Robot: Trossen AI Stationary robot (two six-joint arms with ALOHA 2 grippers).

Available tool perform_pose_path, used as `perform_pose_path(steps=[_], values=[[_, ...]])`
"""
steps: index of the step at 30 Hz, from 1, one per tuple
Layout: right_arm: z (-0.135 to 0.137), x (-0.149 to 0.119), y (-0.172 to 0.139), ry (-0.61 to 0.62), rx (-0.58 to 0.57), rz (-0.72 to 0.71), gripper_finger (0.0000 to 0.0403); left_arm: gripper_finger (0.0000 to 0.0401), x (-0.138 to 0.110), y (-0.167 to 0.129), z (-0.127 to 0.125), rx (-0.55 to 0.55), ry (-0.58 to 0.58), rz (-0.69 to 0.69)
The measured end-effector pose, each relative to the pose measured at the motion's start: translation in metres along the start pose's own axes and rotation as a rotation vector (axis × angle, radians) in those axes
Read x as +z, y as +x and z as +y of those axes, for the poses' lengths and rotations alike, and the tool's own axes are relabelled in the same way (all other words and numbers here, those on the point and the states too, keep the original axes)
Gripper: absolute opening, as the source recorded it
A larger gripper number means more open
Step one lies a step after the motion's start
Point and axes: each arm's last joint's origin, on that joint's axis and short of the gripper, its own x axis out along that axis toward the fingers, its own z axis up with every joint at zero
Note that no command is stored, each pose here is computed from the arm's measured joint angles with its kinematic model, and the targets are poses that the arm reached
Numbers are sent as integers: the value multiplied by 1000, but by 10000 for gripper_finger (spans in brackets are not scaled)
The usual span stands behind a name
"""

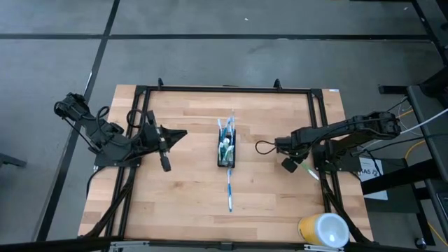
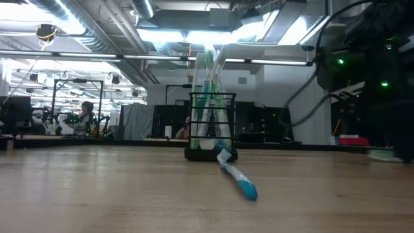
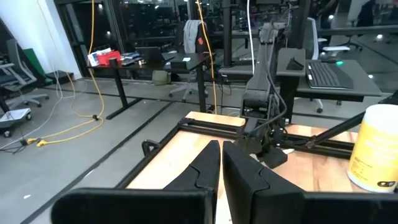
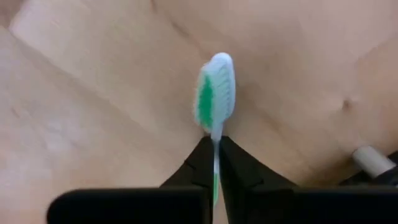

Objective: Pick & Place toothbrushing station
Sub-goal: Put the green toothbrush into the black organizer

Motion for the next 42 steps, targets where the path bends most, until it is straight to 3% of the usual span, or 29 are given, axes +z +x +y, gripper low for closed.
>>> perform_pose_path(steps=[2, 4, 7, 10, 16, 25, 30, 35, 42], values=[[6, 11, -8, 8, 22, -148, 8, 15, 0, 0, 0, 3, 3, 0], [22, 33, -32, 55, 150, -410, 2, 15, 0, 0, 0, 5, 8, 3], [28, 41, -53, 82, 241, -537, 1, 15, -2, 0, 1, 8, 16, 10], [36, 54, -98, 151, 367, -806, 1, 15, -2, 0, 1, 8, 9, 10], [40, 57, -141, 205, 399, -1001, 1, 15, -2, -1, 0, 4, 7, 12], [50, 64, -133, 123, 402, -906, 9, 15, -3, -2, 0, 0, 12, 20], [48, 77, -110, -9, 279, -779, 55, 15, -4, -2, 0, -4, 8, 21], [32, 88, -100, -134, 212, -701, 110, 15, -4, -2, 0, -4, -15, 22], [-9, 114, -92, -91, 274, -620, 150, 15, -4, -1, 0, 7, -38, 20]])
